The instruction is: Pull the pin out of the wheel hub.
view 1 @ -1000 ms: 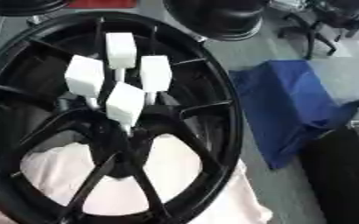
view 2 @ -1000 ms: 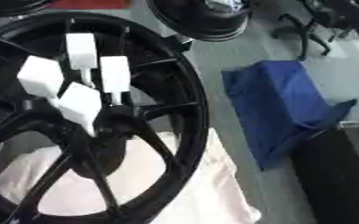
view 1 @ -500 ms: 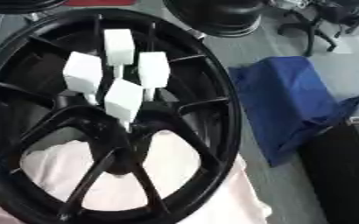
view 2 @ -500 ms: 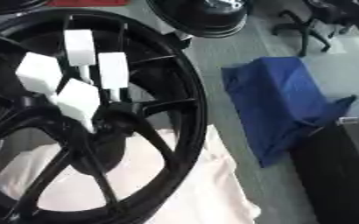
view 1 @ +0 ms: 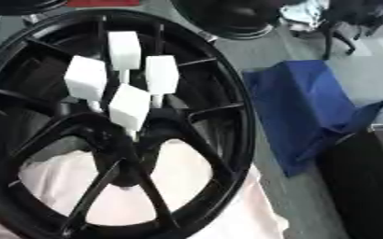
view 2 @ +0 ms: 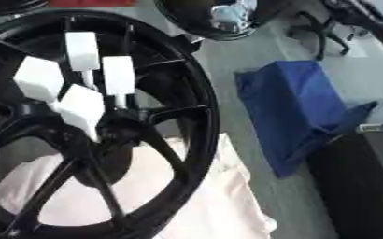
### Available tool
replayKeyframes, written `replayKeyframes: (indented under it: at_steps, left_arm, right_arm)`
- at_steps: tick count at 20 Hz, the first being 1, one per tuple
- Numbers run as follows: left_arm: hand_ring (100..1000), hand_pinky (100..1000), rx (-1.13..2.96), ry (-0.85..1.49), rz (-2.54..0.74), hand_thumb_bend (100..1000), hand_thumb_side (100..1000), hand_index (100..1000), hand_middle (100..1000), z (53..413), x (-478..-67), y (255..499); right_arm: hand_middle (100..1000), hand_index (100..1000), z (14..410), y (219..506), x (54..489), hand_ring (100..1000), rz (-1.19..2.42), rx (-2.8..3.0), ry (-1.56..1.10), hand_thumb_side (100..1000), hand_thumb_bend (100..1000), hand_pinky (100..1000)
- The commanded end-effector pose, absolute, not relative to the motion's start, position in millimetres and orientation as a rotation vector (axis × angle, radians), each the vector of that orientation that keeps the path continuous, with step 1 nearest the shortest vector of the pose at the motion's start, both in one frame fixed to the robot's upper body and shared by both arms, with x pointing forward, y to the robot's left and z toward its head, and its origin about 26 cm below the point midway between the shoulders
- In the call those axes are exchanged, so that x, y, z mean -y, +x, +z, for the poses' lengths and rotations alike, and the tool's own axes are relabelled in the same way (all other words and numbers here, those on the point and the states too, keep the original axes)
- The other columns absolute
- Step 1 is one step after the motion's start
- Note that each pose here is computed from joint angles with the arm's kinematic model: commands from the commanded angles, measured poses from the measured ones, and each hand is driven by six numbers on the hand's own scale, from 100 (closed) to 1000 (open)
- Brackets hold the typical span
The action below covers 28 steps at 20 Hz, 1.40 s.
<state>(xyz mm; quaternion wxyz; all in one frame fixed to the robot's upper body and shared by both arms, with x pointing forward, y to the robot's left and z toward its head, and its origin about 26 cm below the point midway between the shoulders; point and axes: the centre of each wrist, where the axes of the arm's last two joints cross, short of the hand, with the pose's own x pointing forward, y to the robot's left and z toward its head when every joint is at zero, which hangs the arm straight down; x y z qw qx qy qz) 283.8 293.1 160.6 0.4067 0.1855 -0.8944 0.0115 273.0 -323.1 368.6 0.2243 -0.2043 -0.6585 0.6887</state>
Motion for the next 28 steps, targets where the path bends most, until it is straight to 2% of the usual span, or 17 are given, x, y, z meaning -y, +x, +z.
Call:
replayKeyframes:
  at_steps: [1,16,23,25,26,28]
  left_arm:
    - [591,833,2.286,0.47,0.007,377,703,740,563,169,-292,282]
    - [590,833,2.292,0.448,-0.008,376,708,739,563,172,-289,284]
    - [590,834,2.294,0.437,-0.017,375,711,739,564,172,-287,284]
    - [590,834,2.294,0.437,-0.018,375,712,739,564,172,-287,284]
    - [589,834,2.294,0.437,-0.019,375,712,739,564,172,-286,284]
    - [589,834,2.293,0.437,-0.019,374,713,739,564,172,-286,284]
  right_arm:
    - [731,832,372,269,319,860,1.902,1.789,-0.633,559,100,907]
    - [738,860,348,278,305,883,1.822,1.725,-0.571,540,100,935]
    - [763,880,343,280,301,906,1.771,1.745,-0.63,493,100,944]
    - [774,887,342,280,298,918,1.763,1.745,-0.648,437,100,952]
    - [774,887,342,281,297,918,1.762,1.741,-0.654,448,100,952]
    - [778,888,340,282,295,923,1.764,1.728,-0.661,406,121,954]
